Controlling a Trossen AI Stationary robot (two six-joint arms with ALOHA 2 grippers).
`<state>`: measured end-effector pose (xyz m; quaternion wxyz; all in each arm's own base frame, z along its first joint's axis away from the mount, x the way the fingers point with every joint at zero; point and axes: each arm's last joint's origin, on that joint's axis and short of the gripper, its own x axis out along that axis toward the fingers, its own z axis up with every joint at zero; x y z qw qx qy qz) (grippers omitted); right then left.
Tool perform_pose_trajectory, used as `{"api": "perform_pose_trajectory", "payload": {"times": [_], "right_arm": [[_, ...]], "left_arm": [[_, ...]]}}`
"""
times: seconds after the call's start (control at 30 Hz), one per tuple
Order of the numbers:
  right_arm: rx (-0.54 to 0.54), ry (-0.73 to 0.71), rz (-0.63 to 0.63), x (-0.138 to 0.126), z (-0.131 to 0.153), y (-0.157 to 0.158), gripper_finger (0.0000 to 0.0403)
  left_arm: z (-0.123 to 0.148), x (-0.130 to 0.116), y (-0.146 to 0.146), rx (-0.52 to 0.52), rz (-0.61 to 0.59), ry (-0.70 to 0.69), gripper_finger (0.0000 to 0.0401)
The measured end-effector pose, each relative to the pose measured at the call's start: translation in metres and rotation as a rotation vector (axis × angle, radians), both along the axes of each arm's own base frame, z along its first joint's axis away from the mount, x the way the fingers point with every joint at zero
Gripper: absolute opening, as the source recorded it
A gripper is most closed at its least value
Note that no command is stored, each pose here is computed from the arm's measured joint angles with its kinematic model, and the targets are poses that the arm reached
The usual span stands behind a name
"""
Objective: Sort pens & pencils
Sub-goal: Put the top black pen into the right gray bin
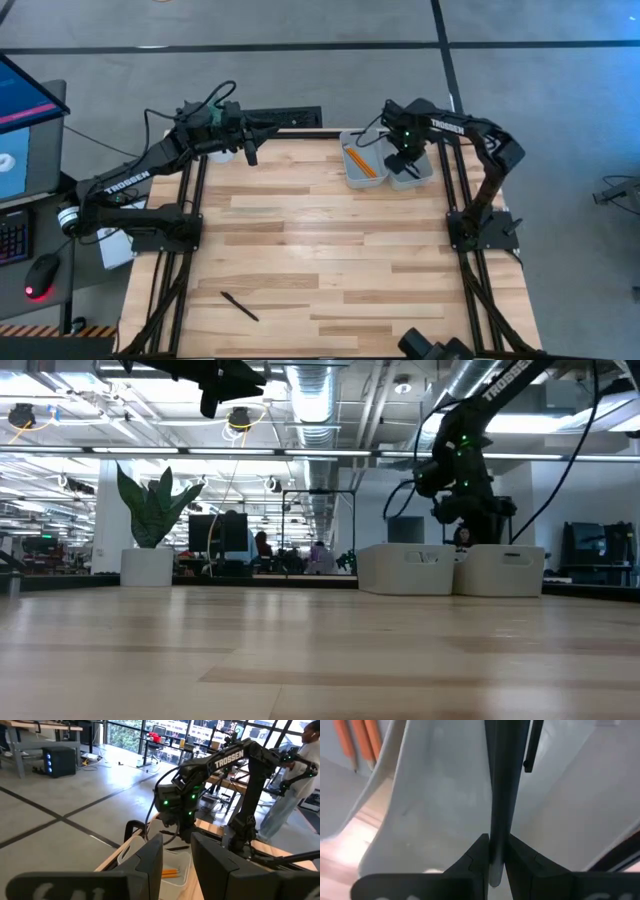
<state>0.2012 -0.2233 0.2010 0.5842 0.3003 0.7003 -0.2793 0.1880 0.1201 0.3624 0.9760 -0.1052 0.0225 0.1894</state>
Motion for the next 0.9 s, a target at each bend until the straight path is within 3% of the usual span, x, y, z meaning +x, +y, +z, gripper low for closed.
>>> {"api": "perform_pose_trajectory", "payload": {"times": [0.57,0.9], "right_arm": [[0.132,0.127,0.03,0.008,-0.051,-0.009,0.0067],[0.132,0.114,0.057,0.01,-0.054,-0.01,0.0069]], "left_arm": [[-0.004,0.0,0.0,-0.024,0.0,0.034,0.0093],[-0.005,0.0,0.0,-0.029,0.0,0.041,0.0093]]}}
